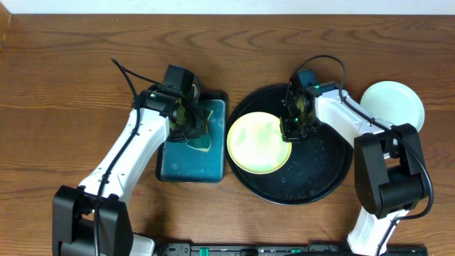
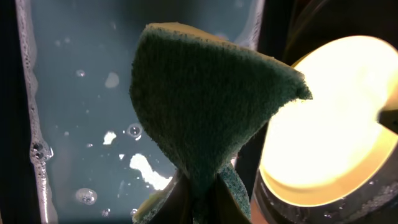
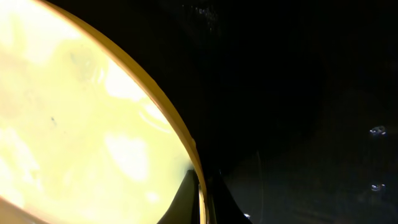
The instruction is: Clean dirty plates on tray and stack at the side
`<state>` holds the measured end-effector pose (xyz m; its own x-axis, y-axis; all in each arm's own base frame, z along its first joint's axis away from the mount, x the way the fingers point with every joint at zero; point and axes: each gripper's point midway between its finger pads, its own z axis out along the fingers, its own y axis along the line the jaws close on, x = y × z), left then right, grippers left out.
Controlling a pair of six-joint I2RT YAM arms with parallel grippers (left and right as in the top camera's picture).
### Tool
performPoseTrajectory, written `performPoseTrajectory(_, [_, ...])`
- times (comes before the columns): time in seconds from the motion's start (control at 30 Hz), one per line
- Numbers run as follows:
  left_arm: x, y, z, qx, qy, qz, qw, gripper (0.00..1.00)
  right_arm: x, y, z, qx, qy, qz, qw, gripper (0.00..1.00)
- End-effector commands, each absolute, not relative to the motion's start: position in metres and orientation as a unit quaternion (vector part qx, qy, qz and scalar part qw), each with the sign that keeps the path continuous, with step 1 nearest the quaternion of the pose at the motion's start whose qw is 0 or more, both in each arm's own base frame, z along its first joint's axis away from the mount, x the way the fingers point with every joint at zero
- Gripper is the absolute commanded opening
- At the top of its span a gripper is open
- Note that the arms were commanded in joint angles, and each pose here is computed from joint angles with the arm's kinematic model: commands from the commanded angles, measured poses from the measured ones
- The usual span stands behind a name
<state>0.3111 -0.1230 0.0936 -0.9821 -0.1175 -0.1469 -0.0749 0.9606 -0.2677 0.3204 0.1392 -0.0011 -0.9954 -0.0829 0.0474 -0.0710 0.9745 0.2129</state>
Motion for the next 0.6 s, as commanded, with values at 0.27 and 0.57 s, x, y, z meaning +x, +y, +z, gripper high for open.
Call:
performPoseTrajectory(0.27, [0.300,-0.107,0.067,-0.047,0.994,-0.085,0.054,0.09,0.305,0.120,-0.002,-0.009,-0.994,-0.097,0.049,0.01])
performPoseTrajectory(0.57, [0.301,-0.107,0.067,-0.047,0.994,-0.086,0.057,0.09,0.334,0.095,0.071,-0.054,-0.988,-0.124,-0.069,0.01])
